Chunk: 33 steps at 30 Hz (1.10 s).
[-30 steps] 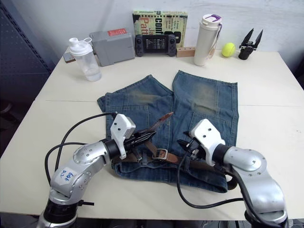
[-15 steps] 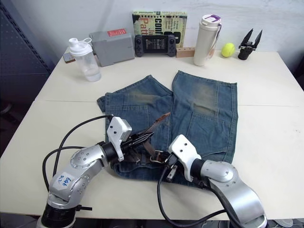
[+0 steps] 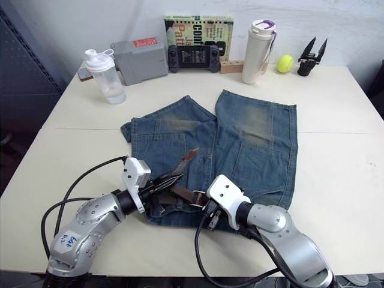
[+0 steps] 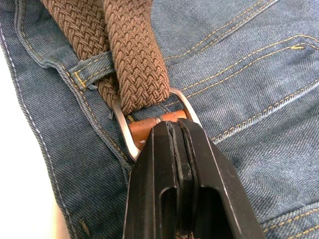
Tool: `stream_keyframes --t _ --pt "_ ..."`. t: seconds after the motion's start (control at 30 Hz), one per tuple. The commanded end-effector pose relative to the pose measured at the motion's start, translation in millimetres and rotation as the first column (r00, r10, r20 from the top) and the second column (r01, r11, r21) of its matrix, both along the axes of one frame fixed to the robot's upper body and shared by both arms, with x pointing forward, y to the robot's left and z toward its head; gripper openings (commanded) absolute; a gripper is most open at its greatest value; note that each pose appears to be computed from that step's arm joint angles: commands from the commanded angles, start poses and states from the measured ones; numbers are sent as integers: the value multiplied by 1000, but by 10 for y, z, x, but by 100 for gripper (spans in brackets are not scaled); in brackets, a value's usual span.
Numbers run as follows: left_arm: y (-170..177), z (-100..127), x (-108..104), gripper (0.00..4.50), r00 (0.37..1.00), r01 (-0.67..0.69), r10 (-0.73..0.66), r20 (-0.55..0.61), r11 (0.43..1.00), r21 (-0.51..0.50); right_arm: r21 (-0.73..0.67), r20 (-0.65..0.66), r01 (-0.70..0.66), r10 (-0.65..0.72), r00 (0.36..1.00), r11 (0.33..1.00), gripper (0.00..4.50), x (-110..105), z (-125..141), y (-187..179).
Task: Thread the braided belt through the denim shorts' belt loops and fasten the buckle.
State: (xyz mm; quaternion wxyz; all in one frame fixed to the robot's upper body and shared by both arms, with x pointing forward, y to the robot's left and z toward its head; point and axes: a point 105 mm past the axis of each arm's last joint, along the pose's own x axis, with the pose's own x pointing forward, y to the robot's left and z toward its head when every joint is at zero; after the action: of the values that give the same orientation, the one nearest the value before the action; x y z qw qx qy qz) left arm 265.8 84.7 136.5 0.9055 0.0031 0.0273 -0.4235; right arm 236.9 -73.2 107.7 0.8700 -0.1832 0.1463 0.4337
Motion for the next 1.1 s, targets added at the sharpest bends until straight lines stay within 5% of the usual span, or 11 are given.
stream_keyframes --t 0.03,0.57,1.1 --pt "-1 89 -42 0 997 -9 9 74 1000 8 40 -30 -32 33 999 999 12 -45 24 87" --pt "-63 69 -55 0 997 7 -8 83 1000 15 44 -7 21 -21 1000 999 12 84 146 -55" --pt "-65 78 -20 0 996 -2 -1 90 1000 29 41 -19 -82 83 996 996 12 -22 139 149"
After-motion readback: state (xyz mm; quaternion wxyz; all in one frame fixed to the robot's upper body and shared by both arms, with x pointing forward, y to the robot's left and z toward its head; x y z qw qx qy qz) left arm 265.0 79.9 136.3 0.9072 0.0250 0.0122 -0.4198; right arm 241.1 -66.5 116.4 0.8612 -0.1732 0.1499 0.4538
